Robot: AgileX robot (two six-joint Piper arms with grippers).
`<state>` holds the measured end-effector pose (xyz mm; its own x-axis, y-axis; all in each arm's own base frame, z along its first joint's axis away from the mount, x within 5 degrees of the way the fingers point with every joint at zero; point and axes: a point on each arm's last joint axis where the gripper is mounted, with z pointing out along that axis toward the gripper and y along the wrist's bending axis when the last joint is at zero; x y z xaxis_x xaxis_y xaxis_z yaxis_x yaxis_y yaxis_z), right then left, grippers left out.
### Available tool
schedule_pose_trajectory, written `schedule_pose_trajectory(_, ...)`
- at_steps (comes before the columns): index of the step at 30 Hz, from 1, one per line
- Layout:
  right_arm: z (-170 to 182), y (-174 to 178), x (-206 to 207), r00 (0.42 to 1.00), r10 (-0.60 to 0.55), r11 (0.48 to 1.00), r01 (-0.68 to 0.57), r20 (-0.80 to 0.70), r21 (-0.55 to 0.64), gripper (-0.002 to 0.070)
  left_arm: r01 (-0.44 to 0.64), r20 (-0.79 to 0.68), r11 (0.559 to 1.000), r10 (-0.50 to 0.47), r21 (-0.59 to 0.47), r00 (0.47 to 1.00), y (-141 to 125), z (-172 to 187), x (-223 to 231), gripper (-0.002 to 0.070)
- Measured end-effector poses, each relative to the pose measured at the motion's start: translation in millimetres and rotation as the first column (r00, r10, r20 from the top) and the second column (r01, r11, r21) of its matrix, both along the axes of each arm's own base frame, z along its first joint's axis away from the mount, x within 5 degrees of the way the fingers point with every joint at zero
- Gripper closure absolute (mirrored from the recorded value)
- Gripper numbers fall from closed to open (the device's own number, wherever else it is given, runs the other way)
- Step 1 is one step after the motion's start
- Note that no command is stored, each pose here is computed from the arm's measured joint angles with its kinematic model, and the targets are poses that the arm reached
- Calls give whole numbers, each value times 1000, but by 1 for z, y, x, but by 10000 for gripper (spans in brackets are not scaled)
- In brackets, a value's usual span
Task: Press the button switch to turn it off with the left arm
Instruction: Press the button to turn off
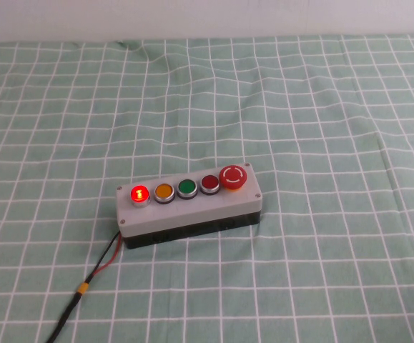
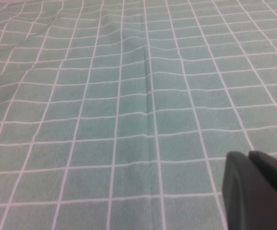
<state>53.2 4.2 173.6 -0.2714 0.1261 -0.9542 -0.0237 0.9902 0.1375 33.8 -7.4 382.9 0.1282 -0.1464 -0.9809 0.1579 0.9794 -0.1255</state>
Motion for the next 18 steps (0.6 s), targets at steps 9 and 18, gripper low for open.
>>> schedule_pose_trajectory(9, 0, 0, 0, 1000, 0, 1000, 0, 0, 0, 694, 22, -192, 1000, -20, 12, 981, -5, -7, 31, 677)
schedule_pose_trajectory(18, 0, 0, 0, 1000, 0, 1000, 0, 0, 0, 694, 176, -475, 973, -87, 147, 876, -19, 10, 83, 677)
